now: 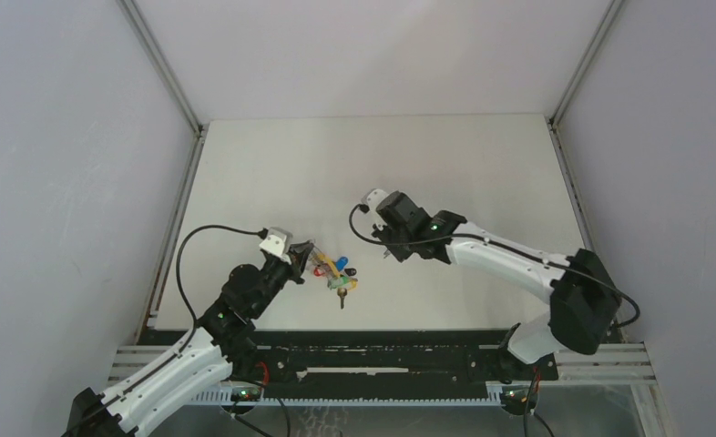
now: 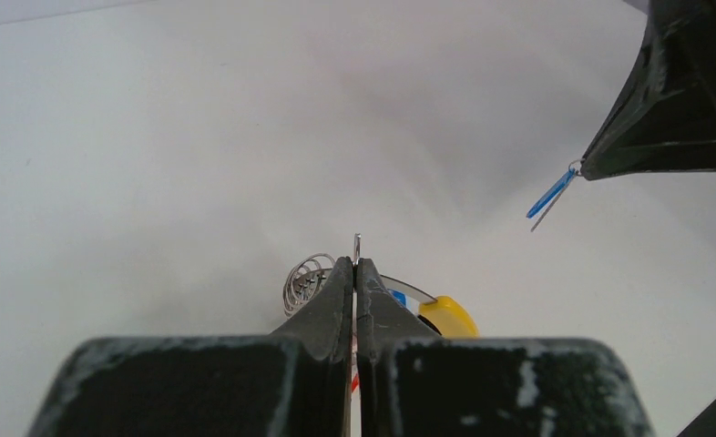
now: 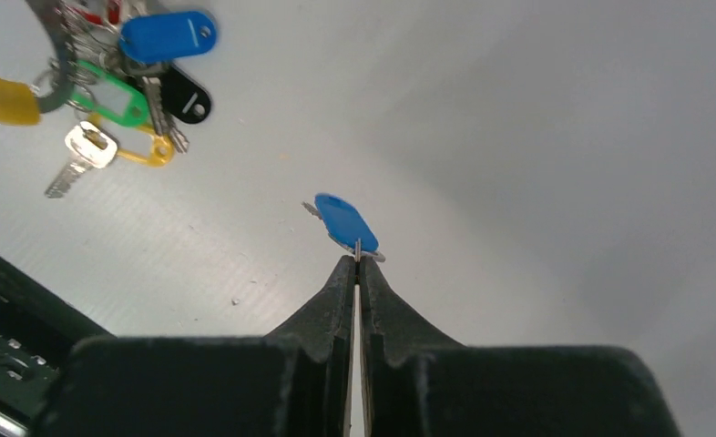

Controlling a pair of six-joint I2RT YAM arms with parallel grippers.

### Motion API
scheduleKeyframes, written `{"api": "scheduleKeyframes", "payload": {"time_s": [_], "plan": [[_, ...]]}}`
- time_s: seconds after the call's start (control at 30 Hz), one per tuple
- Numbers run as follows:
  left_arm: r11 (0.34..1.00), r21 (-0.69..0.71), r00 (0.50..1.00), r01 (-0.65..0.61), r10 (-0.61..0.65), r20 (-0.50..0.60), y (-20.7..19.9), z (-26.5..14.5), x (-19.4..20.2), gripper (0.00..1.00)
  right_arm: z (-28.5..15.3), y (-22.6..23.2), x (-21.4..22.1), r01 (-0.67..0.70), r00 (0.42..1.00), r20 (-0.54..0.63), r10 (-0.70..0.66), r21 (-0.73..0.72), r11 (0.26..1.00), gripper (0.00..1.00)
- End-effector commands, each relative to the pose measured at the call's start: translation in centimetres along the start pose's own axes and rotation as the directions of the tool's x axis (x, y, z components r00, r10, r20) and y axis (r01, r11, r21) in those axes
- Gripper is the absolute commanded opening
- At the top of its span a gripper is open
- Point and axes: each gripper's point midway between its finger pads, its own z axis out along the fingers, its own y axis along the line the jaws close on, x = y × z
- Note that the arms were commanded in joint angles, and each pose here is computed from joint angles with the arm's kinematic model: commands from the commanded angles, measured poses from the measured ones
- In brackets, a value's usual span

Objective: Put the keys on the keyring

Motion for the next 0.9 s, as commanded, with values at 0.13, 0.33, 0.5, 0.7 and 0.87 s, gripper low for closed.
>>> {"api": "scheduleKeyframes", "payload": {"time_s": [0.13,0.33,0.5,0.7,0.87], "plan": [[0.995,0.097,0.993,-0.009,-0.003,0.122,-1.7,0.1,-3.2,0.00,-6.1,0.4,-5.9,0.011,0.917,0.394,0.058,-0.171,0.985,0.00],[0.966,0.249,0.988,-0.071,0.034,0.149,-4.6,0.2,-4.5,0.00,-9.7,1.7,-7.1,0.089,0.843,0.532,0.079,-0.282,0.955,0.00],[0.931,0.339,0.979,-0.131,0.068,0.192,-6.4,0.1,-5.7,0.00,-13.0,3.4,-7.8,0.233,0.725,0.686,0.063,-0.330,0.915,0.00],[0.894,0.399,0.964,-0.203,0.110,0.243,-7.7,-0.2,-7.0,0.00,-14.9,4.7,-8.1,0.405,0.606,0.795,-0.024,-0.283,0.869,0.00],[0.850,0.447,0.940,-0.278,0.145,0.309,-8.7,-1.1,-7.5,0.00,-15.1,6.1,-7.7,0.512,0.578,0.815,-0.036,-0.328,0.794,0.00]]}}
